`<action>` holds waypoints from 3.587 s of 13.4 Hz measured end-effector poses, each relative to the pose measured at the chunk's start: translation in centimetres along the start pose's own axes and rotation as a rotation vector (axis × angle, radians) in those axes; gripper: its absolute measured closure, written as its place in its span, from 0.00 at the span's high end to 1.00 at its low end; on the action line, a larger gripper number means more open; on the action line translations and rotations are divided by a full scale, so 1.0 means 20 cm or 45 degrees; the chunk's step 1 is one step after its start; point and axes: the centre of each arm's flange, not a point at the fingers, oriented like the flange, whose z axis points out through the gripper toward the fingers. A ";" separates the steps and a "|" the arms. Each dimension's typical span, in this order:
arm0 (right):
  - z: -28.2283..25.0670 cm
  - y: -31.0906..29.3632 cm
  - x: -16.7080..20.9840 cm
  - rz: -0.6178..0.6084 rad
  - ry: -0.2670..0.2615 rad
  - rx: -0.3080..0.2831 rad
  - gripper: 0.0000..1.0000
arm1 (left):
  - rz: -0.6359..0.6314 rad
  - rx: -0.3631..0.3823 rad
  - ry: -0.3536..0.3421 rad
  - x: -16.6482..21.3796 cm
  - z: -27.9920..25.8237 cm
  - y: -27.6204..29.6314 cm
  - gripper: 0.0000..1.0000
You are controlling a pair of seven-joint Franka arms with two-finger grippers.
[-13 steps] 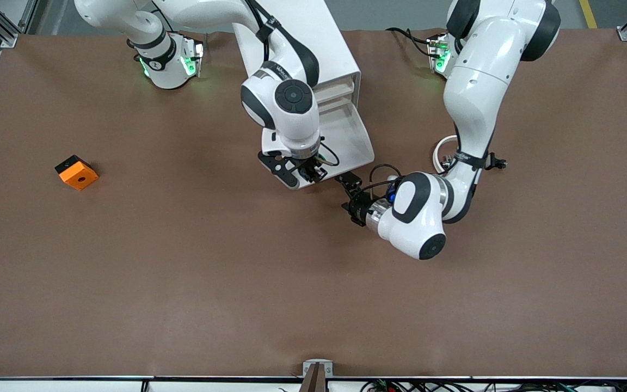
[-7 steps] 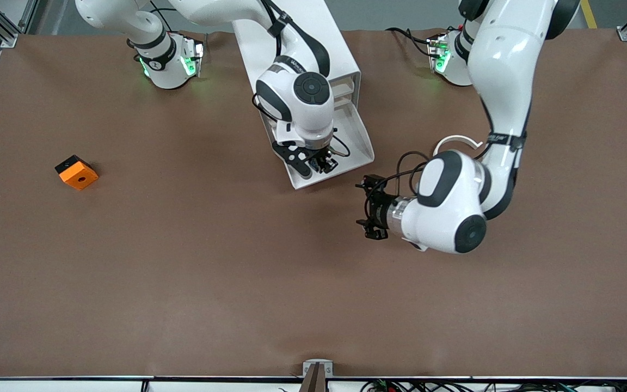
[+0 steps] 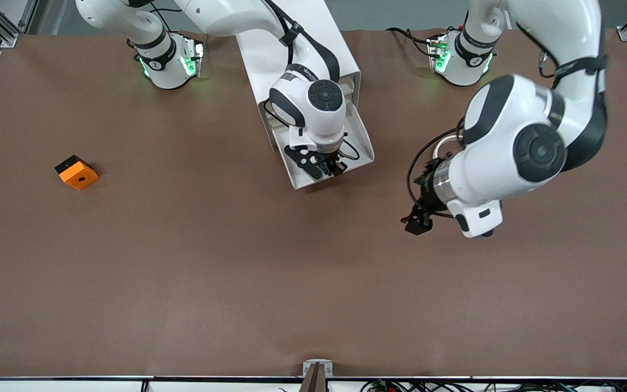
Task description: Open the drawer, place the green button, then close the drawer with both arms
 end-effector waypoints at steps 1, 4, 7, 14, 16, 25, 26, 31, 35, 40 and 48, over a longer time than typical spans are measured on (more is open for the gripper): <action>0.00 0.00 0.00 0.000 0.002 0.000 0.48 | 0.090 0.009 0.046 0.03 -0.07 -0.05 1.00; 0.00 0.00 0.00 -0.007 0.004 0.004 0.80 | 0.292 0.007 0.144 0.13 -0.30 -0.17 1.00; -0.04 -0.02 0.02 -0.056 0.008 0.024 1.00 | 0.506 -0.009 0.174 0.27 -0.51 -0.31 1.00; -0.10 -0.06 0.42 -0.254 0.034 0.019 1.00 | 0.829 -0.016 0.183 0.51 -0.84 -0.63 1.00; -0.12 -0.03 0.65 -0.344 0.030 -0.026 1.00 | 0.870 -0.014 0.186 0.52 -0.87 -0.66 1.00; -0.62 0.40 1.78 -0.745 -0.039 -0.098 1.00 | 1.032 -0.043 0.267 0.60 -0.74 -0.89 1.00; -0.68 0.47 1.89 -0.777 -0.049 -0.100 1.00 | 1.065 -0.047 0.281 0.58 -0.67 -0.90 1.00; -0.97 0.84 2.27 -0.840 -0.091 -0.101 1.00 | 1.221 -0.017 0.305 0.30 -0.26 -0.82 1.00; -1.09 1.06 2.46 -0.889 -0.093 -0.084 1.00 | 1.234 -0.047 0.301 0.18 0.16 -0.71 1.00; -1.26 1.28 2.63 -0.933 -0.069 -0.127 1.00 | 1.056 -0.171 0.183 -0.26 0.96 -0.45 1.00; -1.40 1.34 2.63 -0.912 -0.102 -0.152 1.00 | 0.983 -0.127 0.029 -0.50 1.58 -0.35 1.00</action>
